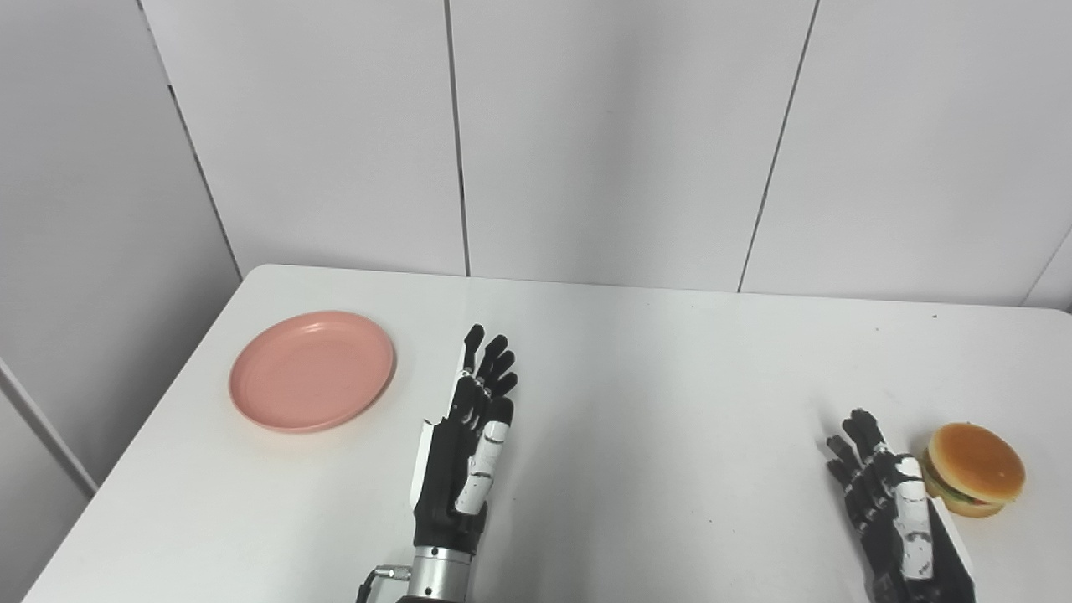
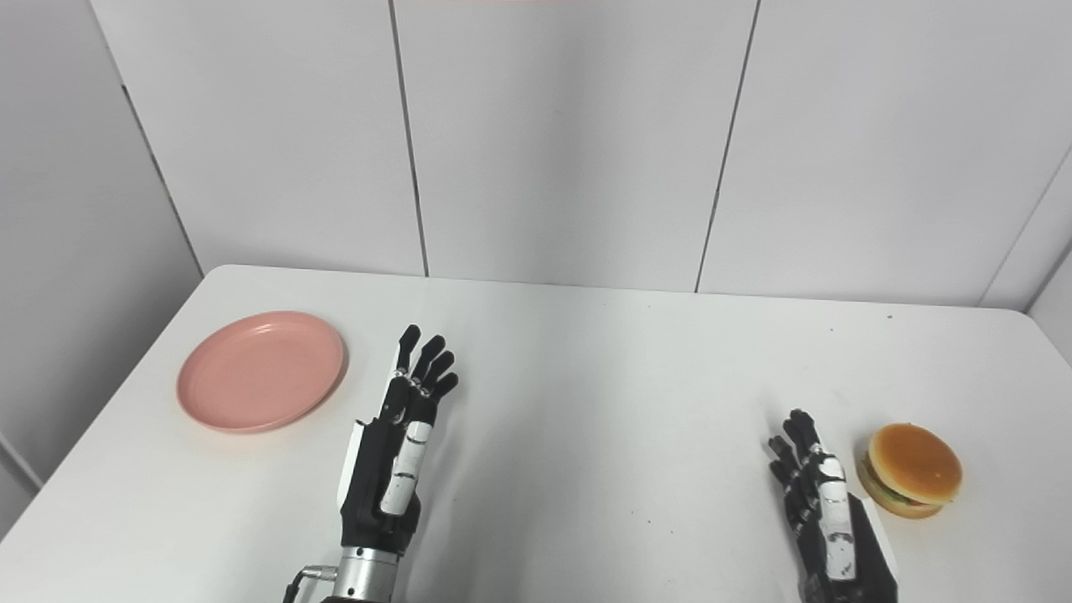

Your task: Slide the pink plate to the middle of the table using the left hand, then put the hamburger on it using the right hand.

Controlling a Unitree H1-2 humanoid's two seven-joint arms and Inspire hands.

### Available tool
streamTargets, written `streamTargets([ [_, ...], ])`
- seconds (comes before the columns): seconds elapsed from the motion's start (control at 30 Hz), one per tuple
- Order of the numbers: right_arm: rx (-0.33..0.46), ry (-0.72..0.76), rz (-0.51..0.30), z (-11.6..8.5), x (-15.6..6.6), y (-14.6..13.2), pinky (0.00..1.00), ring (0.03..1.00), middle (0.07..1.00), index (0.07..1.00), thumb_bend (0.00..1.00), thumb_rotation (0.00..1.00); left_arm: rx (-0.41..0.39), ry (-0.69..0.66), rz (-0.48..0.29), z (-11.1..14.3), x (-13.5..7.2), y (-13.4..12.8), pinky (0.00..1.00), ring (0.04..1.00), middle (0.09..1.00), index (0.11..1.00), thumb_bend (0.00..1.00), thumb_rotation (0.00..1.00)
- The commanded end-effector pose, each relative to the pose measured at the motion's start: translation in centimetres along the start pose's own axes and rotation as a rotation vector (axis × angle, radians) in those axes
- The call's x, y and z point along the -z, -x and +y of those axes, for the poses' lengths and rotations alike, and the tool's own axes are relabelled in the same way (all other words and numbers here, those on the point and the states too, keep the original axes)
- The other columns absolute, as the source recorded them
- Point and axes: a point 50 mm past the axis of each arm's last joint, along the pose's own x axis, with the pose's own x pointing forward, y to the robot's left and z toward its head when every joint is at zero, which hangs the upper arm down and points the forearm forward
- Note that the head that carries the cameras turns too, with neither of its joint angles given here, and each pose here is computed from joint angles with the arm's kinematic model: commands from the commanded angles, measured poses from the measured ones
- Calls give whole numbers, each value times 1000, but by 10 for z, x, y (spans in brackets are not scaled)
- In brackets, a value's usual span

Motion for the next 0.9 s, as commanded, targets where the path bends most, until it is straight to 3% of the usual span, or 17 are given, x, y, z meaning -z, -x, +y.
streamTargets([
  [0.0,6,-23,29,4,22,11,979,945,976,956,814,1000,-27,-17,113,13,27,31,871,914,935,972,584,777],
  [0.2,-1,-9,31,8,24,11,982,949,980,962,830,1000,-86,-14,71,28,11,26,796,875,899,963,694,796],
  [0.37,3,-7,25,10,21,12,972,948,976,957,827,1000,-151,49,-28,44,-30,9,834,884,902,948,742,778],
  [0.5,0,3,30,11,20,13,965,944,974,959,832,1000,-207,25,-111,64,-61,-10,798,858,874,910,813,768],
  [0.67,-4,0,36,16,20,12,967,946,973,961,828,1000,-243,-113,-220,115,-101,-50,800,857,863,887,798,793],
  [0.87,-4,6,33,18,18,13,969,944,971,964,810,1000,-316,-192,-265,167,-131,-85,769,842,847,806,819,790],
])
